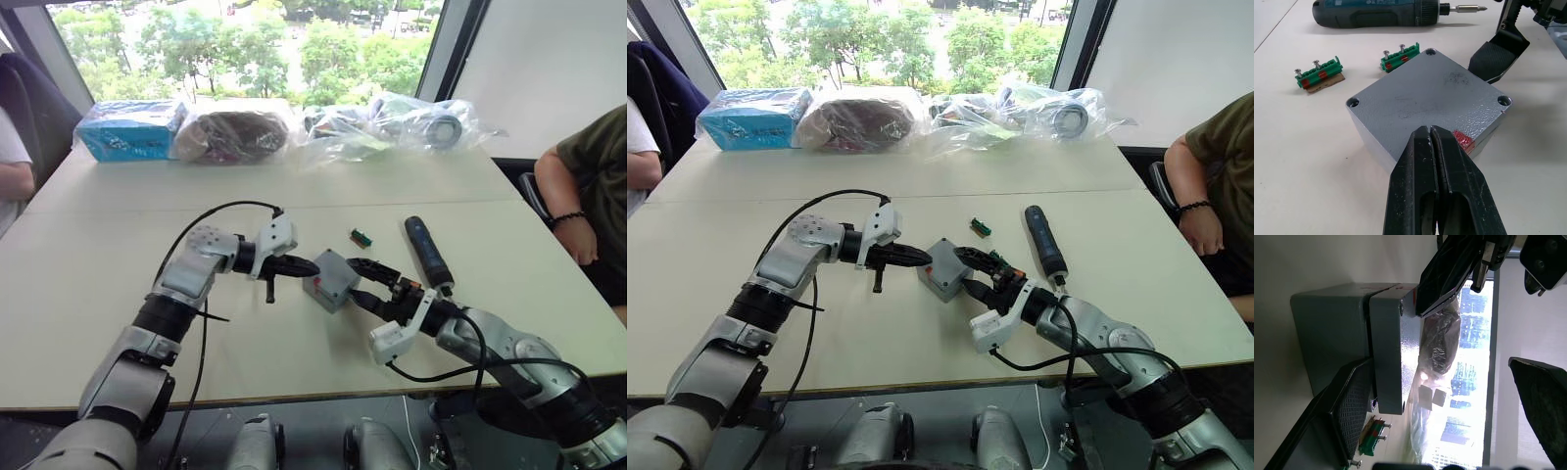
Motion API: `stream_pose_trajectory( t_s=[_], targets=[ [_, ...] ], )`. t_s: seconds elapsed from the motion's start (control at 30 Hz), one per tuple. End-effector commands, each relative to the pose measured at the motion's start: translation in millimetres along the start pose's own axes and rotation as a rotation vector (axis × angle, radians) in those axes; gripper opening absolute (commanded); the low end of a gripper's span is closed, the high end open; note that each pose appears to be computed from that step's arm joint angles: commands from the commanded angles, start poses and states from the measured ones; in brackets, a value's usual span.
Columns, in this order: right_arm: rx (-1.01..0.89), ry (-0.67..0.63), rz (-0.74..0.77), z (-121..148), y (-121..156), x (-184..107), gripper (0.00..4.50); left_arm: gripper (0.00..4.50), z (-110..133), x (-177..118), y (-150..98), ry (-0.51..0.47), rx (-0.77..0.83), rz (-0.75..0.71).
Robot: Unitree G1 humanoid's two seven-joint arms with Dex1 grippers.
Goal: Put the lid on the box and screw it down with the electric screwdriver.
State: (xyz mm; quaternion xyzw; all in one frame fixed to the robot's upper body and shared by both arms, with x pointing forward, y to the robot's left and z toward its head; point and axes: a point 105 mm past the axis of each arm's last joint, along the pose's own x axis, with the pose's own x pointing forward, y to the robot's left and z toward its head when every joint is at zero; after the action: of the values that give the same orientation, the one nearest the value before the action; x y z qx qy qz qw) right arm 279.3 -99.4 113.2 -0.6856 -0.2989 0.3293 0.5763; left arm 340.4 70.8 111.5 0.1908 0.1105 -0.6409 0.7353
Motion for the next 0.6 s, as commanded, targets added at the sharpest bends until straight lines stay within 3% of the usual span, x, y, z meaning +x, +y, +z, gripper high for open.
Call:
stream_pose_trajectory(
  t_s=[0.03,0.27,0.47,0.6],
  targets=[
    [0.011,-0.046,0.011,4,-2,-6,4.47,0.0,-63,6,-19,0.213,-0.137,-0.036],
    [0.099,-0.08,0.013,7,-6,-13,4.47,0.0,-59,7,-18,0.199,-0.133,-0.037],
    [0.422,-0.034,0.06,3,-11,-17,4.47,0.0,-19,-2,-17,0.033,-0.087,-0.06],
    [0.649,0.017,0.134,-1,-4,-22,3.46,0.0,11,-18,-2,-0.082,-0.056,0.025]
  ],
)
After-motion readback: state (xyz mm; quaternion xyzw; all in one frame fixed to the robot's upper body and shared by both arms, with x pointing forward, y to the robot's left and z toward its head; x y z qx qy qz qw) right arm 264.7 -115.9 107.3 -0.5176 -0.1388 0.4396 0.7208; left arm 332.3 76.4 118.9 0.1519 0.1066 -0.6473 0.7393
